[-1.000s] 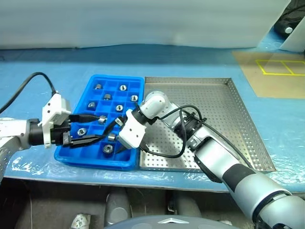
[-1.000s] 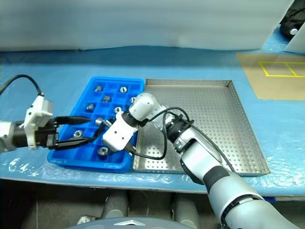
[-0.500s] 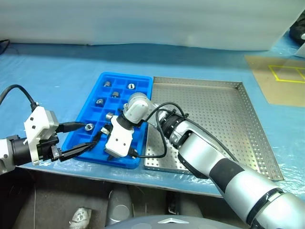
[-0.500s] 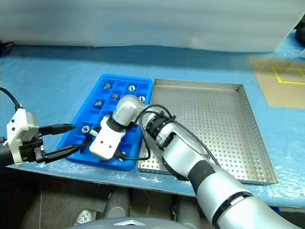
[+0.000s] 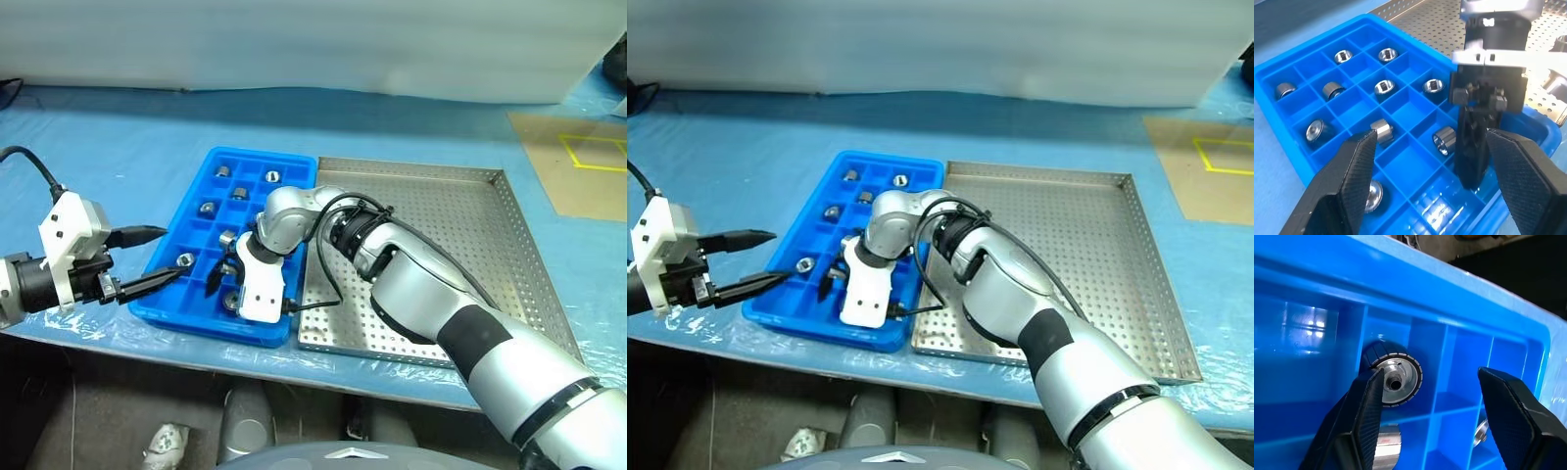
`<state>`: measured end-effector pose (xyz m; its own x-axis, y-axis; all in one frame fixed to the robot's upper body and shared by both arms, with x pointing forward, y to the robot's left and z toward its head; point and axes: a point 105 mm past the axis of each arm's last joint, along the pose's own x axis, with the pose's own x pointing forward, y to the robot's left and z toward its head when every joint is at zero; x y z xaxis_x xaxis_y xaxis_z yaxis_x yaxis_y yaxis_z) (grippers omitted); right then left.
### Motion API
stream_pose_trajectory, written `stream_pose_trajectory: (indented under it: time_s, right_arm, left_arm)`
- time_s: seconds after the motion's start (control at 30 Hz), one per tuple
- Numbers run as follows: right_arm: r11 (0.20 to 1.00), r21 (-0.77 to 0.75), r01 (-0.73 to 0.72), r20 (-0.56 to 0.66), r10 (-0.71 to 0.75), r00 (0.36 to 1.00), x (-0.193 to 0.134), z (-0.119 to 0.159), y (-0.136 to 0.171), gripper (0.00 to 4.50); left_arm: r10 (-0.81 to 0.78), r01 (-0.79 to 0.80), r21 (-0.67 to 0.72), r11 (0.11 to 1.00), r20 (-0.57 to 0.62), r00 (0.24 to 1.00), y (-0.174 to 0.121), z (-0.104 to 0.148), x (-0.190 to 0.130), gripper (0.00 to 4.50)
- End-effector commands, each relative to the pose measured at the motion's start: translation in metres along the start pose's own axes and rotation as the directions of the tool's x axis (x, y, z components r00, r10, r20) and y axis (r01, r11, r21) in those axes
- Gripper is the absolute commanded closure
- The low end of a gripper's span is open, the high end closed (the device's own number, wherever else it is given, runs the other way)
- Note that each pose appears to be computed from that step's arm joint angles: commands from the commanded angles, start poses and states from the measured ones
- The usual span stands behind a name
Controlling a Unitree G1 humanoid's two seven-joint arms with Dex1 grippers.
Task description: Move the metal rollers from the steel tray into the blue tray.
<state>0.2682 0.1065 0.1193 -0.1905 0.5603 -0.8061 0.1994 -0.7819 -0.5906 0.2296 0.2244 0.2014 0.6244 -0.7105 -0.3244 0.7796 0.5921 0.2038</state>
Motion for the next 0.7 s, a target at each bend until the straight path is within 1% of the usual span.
stream_pose_trajectory:
  time_s: [0.03,0.17,0.43,0.6,0.7]
  right_arm:
    - [0.994,-0.098,-0.045,-0.012,0.044,0.999,0.001,0.003,-0.003,1.37]
    - [0.983,-0.149,-0.11,-0.021,0.108,0.994,0.004,0.003,0.007,1.37]
    - [0.959,-0.208,-0.192,-0.084,0.178,0.98,0.006,-0.005,0.014,1.37]
    - [0.95,-0.225,-0.216,-0.087,0.202,0.976,0.01,-0.005,0.022,1.37]
    - [0.948,-0.236,-0.214,-0.057,0.207,0.977,0.014,0.0,0.024,1.37]
  left_arm:
    - [-0.006,0.006,0.043,0.999,-0.003,1.0,0.002,0.005,0.0,0.75]
    - [-0.015,0.014,0.055,0.998,0.003,1.0,0.003,0.007,0.002,0.75]
    - [-0.034,0.033,0.06,0.998,0.015,0.999,-0.002,0.007,0.01,0.75]
    - [-0.034,0.032,0.056,0.998,0.02,0.999,-0.005,0.006,0.011,0.75]
    - [-0.033,0.032,0.055,0.998,0.021,0.999,-0.005,0.006,0.011,0.75]
